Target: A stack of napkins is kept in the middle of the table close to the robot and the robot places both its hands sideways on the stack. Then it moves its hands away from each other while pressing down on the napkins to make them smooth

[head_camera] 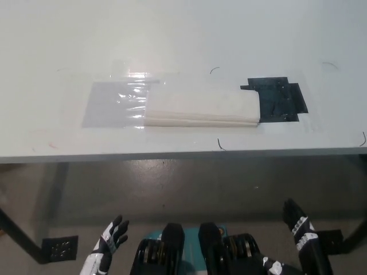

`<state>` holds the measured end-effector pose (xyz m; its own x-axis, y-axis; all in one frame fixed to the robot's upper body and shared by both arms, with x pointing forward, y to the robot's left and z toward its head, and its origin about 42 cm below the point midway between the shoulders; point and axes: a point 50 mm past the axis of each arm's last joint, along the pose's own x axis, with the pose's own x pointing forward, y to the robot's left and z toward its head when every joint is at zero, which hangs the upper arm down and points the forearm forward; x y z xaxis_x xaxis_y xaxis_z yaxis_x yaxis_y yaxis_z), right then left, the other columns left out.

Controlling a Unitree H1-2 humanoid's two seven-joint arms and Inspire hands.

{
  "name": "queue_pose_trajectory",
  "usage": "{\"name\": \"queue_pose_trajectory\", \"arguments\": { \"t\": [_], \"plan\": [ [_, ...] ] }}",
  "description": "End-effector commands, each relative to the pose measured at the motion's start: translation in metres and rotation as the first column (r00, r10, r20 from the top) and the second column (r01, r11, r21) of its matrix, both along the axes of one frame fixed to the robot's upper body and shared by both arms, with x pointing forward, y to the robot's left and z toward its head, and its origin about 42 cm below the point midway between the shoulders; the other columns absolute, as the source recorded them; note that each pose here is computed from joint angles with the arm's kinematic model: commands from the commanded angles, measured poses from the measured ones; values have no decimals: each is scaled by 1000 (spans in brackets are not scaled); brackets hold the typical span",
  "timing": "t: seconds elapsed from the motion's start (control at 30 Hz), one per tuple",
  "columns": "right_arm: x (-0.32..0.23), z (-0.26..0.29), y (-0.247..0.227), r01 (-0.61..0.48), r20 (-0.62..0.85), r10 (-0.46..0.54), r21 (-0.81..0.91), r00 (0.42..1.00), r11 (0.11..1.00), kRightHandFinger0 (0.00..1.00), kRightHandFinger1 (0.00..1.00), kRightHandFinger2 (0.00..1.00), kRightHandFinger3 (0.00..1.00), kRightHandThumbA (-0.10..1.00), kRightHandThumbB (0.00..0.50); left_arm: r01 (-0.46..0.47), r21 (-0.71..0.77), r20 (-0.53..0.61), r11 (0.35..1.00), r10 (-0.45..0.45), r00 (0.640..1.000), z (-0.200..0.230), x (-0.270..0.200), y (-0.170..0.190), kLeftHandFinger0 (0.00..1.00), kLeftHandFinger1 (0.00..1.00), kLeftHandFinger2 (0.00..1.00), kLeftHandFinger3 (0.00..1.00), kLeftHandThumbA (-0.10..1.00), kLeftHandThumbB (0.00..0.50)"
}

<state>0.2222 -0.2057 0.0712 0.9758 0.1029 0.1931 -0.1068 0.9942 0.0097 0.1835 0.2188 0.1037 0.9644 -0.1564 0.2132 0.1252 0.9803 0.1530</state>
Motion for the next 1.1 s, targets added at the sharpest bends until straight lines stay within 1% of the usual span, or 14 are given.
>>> {"name": "queue_pose_trajectory", "arguments": {
  "t": [0.0,0.07,0.1,0.2,0.33,0.37,0.4,0.43,0.53,0.63,0.8,0.97,1.03,1.07],
  "plan": [
    [0,38,-6,-9,194,9,-4,981,1000,1000,1000,1000,1000,1000,266,71,-29,178,997,-65,982,43,-3,-3,1000,1000,1000,1000,1000,229],
    [2,52,-6,-13,233,15,-14,972,1000,1000,1000,1000,1000,1000,254,62,-4,245,998,-59,968,55,0,-4,1000,1000,1000,1000,1000,231],
    [9,66,-5,-40,275,42,-13,961,999,1000,1000,1000,1000,1000,218,68,1,298,998,-65,952,70,6,-6,1000,1000,1000,1000,1000,262],
    [25,91,2,-74,324,71,-2,943,997,1000,1000,1000,1000,1000,230,104,-31,365,994,-85,927,99,21,-10,1000,1000,1000,1000,1000,310],
    [49,119,11,-111,377,99,10,921,994,1000,1000,1000,1000,1000,309,128,-28,436,991,-103,894,129,46,-18,1000,1000,1000,1000,1000,287],
    [61,128,14,-124,384,106,23,917,992,1000,1000,1000,1000,1000,360,159,-60,447,985,-116,887,137,57,-22,1000,1000,1000,1000,1000,303],
    [63,129,15,-126,384,107,24,917,992,1000,1000,1000,1000,1000,364,163,-63,447,985,-118,887,138,58,-23,1000,1000,1000,1000,1000,303],
    [85,148,23,-144,403,117,40,908,989,1000,1000,1000,1000,1000,417,165,-68,477,984,-114,872,156,83,-31,1000,1000,1000,1000,1000,321],
    [112,169,36,-175,421,139,50,897,983,1000,1000,1000,1000,1000,435,212,-89,486,973,-144,862,177,115,-39,1000,1000,1000,1000,1000,312],
    [144,194,55,-239,457,170,97,873,966,1000,1000,1000,1000,1000,390,234,-152,451,960,-143,881,201,156,-52,1000,1000,1000,1000,1000,271],
    [177,223,76,-246,459,166,120,873,962,1000,1000,1000,1000,1000,327,239,-200,415,950,-140,899,226,211,-67,1000,1000,1000,1000,1000,320],
    [207,246,91,-243,448,147,163,882,956,1000,1000,1000,1000,1000,323,203,-187,373,961,-122,920,238,259,-81,1000,1000,1000,1000,1000,337],
    [224,253,98,-270,413,155,238,897,933,1000,1000,1000,1000,1000,357,203,-182,347,962,-131,929,243,277,-88,1000,1000,1000,1000,1000,320],
    [231,256,102,-273,403,151,264,903,925,1000,1000,1000,1000,1000,338,206,-186,334,961,-136,933,246,285,-91,1000,1000,1000,1000,1000,309]
  ]
}}
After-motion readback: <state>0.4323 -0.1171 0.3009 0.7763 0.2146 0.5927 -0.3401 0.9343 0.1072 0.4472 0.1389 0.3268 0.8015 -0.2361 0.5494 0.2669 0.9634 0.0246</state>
